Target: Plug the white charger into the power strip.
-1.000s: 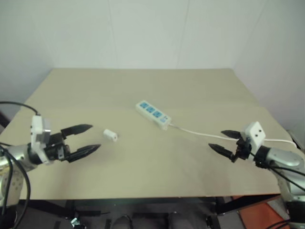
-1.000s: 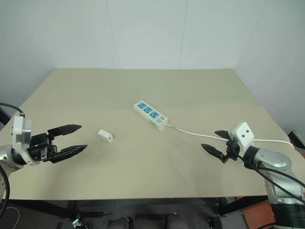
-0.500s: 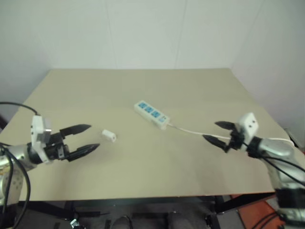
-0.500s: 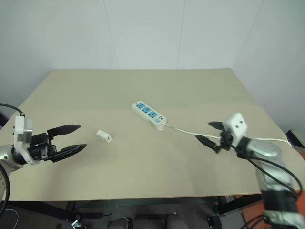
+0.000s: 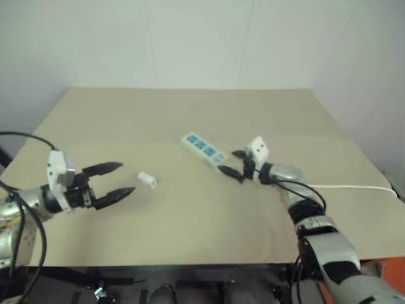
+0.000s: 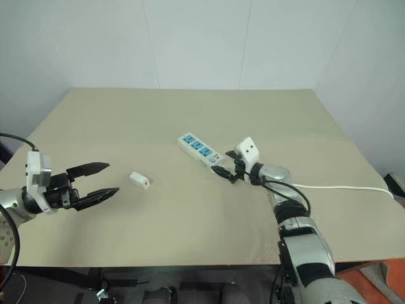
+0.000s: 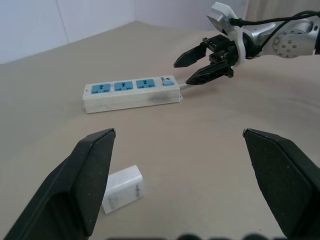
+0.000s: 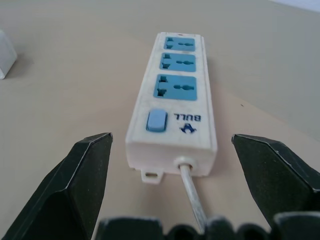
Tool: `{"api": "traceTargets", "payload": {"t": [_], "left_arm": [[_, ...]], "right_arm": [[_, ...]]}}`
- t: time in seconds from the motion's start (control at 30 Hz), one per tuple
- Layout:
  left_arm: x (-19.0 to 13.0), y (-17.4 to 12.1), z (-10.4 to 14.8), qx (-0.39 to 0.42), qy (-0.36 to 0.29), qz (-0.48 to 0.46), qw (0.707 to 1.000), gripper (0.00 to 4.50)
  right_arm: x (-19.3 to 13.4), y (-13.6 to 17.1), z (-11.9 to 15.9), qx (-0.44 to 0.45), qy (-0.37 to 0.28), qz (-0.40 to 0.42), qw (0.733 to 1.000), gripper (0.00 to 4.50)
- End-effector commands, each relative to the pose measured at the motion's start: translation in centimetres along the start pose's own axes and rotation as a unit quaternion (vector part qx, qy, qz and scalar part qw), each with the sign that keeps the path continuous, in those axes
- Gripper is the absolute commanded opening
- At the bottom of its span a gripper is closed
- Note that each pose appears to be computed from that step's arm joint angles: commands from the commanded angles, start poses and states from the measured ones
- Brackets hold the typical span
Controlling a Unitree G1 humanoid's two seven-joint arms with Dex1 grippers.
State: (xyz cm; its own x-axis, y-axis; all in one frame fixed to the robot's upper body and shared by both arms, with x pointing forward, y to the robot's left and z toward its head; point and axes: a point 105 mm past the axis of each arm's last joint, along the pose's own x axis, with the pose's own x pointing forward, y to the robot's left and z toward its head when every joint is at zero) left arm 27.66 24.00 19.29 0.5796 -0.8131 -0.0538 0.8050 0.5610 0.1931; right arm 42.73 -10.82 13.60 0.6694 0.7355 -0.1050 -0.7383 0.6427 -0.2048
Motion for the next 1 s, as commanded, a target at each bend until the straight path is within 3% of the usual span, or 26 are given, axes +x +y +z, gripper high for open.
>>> {"api": "traceTargets", "payload": {"t": [0.03,0.6,0.93,1.0], "left_arm": [[0.2,-0.4,0.7,0.025,-0.005,-0.004,1.000,4.46],[1.1,0.0,0.0,0.033,-0.006,-0.012,0.999,4.46],[1.0,0.3,-0.3,0.036,-0.007,-0.007,0.999,4.46],[0.9,0.2,-0.5,0.034,-0.006,-0.006,0.999,4.50]], "right_arm": [[1.0,-0.3,0.9,-0.003,-0.015,-0.013,1.000,4.50],[3.6,1.4,-0.5,0.042,-0.034,-0.074,0.996,4.50],[4.1,2.9,-1.7,0.060,-0.024,-0.056,0.996,4.50],[4.2,3.1,-1.8,0.060,-0.024,-0.057,0.996,4.11]]}}
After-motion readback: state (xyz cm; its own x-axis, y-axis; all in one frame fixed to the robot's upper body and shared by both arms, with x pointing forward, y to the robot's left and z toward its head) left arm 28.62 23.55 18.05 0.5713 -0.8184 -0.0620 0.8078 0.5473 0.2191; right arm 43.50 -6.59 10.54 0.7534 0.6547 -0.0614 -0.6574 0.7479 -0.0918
